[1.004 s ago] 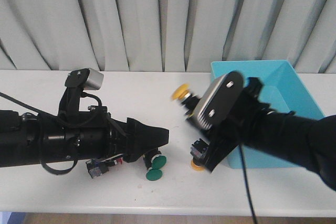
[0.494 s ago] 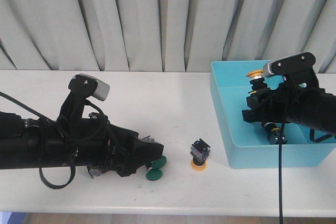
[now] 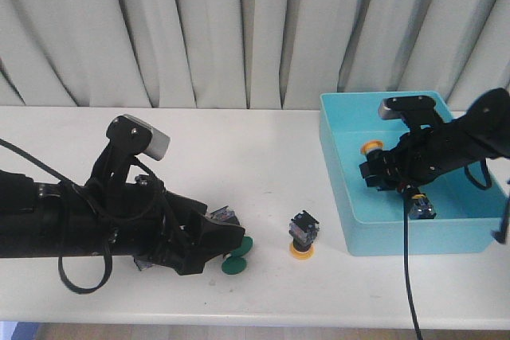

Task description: Pick red and yellow buttons and place in box

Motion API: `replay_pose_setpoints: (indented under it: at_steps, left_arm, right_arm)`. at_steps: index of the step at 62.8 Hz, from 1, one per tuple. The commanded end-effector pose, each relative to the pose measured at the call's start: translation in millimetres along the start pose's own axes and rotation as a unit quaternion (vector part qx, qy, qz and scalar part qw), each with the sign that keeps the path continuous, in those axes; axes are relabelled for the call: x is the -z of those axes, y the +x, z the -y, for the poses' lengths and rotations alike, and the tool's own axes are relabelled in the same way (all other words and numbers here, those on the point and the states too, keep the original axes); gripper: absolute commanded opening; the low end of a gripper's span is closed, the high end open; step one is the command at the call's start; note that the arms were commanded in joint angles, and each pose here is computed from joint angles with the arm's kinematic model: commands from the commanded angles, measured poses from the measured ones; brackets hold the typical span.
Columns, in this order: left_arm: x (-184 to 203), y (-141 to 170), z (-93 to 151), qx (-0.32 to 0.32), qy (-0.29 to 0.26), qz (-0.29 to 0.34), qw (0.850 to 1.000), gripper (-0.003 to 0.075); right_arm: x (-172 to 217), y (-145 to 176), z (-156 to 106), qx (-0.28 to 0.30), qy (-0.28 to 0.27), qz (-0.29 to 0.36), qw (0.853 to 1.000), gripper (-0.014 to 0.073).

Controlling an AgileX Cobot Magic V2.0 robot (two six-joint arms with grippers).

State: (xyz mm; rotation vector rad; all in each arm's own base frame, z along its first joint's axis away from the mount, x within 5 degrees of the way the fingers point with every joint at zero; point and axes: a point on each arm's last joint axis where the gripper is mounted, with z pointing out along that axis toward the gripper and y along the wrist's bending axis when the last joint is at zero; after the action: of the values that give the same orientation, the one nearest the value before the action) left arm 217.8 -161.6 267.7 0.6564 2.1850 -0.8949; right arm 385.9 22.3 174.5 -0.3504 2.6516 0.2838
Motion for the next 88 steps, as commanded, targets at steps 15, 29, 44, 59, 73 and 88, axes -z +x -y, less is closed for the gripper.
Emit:
replay_pose_setpoints:
  at_steps: [15,29,44,59,73,88]
  left_arm:
    - [8,-13,8,0.0,0.011,0.03,0.999,0.0538]
    - [8,-13,8,0.0,0.01,0.03,0.999,0.0538]
    - [8,-13,8,0.0,0.01,0.03,0.999,0.0538]
    - [8,-13,8,-0.001,0.009,0.03,0.999,0.0538]
    - [8,-13,8,-0.001,0.009,0.031,0.999,0.0538]
    - [8,-14,7,-0.001,0.006,0.032,0.999,0.0538]
  right_arm:
    - [-13,-33,18,-0.033,0.019,-0.077,0.996,0.0294]
    - [-16,-36,19,-0.035,0.016,-0.076,0.996,0.0358]
    - [-15,-35,18,-0.035,0.011,-0.086,0.996,0.0447]
    - [27,-42,7,-0.032,0.007,-0.069,0.997,0.0444]
    - [102,-28,-19,-0.023,0.008,-0.021,0.999,0.0419]
    - [178,37,-65,0.009,0.016,0.059,0.998,0.0412]
